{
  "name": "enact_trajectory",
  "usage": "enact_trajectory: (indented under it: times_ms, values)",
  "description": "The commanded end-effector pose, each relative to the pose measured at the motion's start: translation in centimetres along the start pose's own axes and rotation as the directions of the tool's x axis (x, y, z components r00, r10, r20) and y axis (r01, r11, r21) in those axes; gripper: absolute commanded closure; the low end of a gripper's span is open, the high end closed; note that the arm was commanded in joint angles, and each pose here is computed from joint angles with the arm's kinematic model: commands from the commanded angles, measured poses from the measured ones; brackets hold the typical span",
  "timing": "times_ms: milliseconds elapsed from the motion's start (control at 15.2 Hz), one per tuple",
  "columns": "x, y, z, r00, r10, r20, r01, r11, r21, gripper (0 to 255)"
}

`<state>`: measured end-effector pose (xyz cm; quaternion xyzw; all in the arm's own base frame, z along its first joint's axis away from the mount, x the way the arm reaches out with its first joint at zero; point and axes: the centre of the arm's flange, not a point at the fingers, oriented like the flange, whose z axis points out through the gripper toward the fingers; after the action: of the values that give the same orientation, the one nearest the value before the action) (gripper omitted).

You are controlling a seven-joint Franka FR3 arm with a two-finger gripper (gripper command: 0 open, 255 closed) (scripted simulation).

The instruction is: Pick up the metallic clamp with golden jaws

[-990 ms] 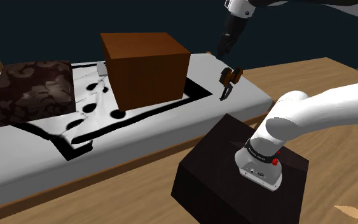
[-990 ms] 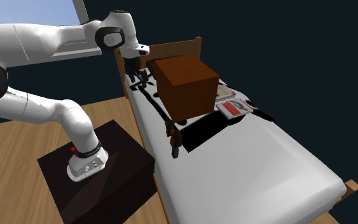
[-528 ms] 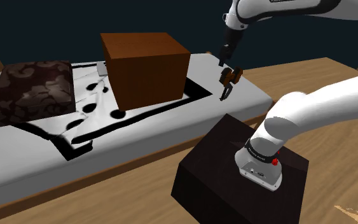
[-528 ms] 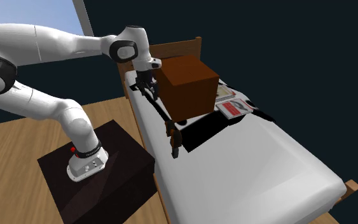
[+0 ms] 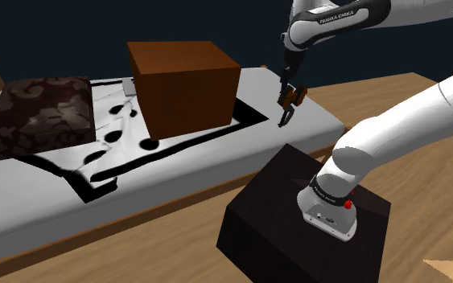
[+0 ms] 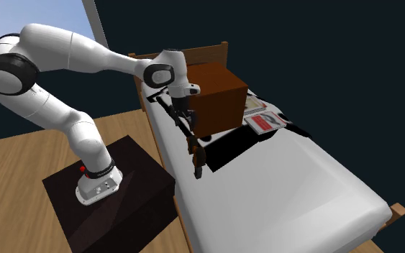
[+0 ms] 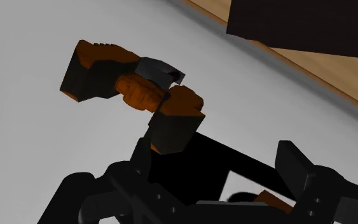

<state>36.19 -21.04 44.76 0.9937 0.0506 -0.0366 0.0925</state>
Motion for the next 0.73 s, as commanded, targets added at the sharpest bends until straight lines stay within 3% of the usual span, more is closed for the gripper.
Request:
enact_trajectory:
  times_ms: [0,132,660]
  values:
    - [0.2,1.6,1.4,1.000,-0.006,0.020,0.006,1.000,-0.022,0]
    - [0.4,2.9,2.6,0.999,-0.008,0.035,0.010,0.999,-0.037,0]
    - [0.7,2.2,6.5,0.999,-0.008,0.035,0.010,0.999,-0.037,0]
